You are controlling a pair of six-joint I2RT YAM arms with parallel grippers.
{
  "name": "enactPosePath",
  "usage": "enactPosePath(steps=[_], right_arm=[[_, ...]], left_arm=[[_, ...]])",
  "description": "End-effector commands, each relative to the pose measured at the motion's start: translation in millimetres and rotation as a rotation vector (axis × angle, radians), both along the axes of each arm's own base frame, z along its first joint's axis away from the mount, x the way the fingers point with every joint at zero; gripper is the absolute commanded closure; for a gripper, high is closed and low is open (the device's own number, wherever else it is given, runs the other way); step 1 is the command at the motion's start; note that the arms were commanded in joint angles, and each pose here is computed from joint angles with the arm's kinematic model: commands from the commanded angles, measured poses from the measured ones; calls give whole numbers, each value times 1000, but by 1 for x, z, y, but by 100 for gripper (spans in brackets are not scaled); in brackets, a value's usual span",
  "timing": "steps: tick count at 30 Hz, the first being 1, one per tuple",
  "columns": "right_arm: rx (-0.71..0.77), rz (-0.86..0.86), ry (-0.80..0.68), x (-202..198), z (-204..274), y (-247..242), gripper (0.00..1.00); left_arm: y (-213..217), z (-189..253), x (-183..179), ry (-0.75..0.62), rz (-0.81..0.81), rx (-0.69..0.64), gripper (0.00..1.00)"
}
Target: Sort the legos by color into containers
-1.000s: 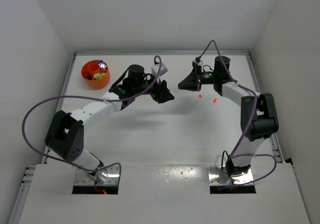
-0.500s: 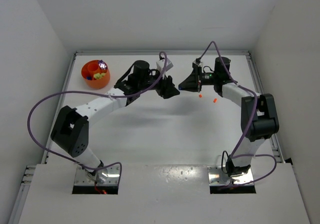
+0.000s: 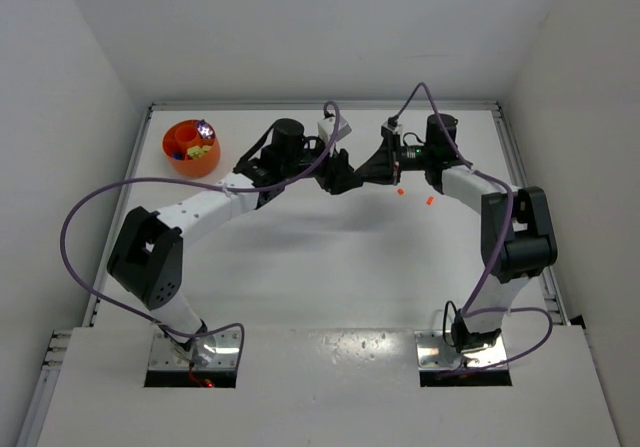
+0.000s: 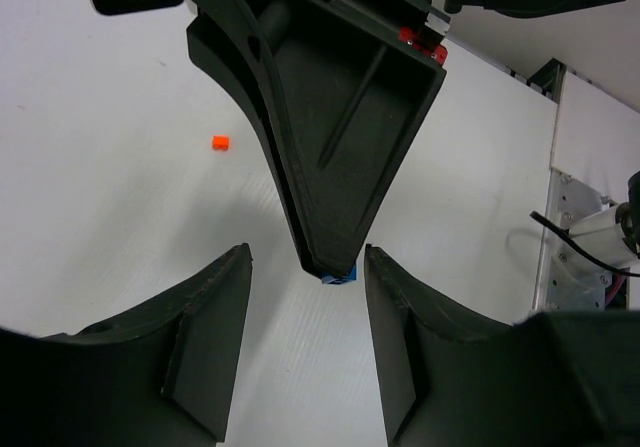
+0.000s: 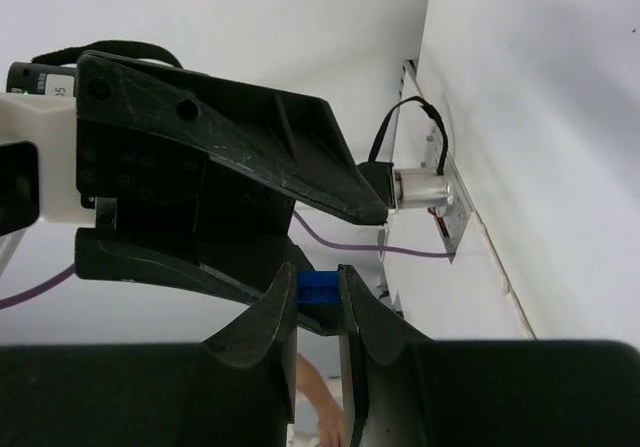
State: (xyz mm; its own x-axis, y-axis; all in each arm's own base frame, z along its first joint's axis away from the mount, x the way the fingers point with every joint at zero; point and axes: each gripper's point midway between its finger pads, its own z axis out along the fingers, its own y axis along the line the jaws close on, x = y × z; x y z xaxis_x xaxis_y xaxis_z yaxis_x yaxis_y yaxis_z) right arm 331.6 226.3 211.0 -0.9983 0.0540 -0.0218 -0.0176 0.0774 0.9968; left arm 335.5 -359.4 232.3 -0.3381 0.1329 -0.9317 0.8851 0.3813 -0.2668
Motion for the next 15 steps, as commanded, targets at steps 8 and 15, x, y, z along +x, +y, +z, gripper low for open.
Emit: enactPosePath(steps=[8, 15], right_arm=[[13, 26, -64, -4, 11, 3, 100], [14, 34, -46, -8, 6, 2, 98]], left_arm=[[-8, 32, 2, -83, -16, -49, 63], [-6, 34, 1, -83, -16, -49, 99]])
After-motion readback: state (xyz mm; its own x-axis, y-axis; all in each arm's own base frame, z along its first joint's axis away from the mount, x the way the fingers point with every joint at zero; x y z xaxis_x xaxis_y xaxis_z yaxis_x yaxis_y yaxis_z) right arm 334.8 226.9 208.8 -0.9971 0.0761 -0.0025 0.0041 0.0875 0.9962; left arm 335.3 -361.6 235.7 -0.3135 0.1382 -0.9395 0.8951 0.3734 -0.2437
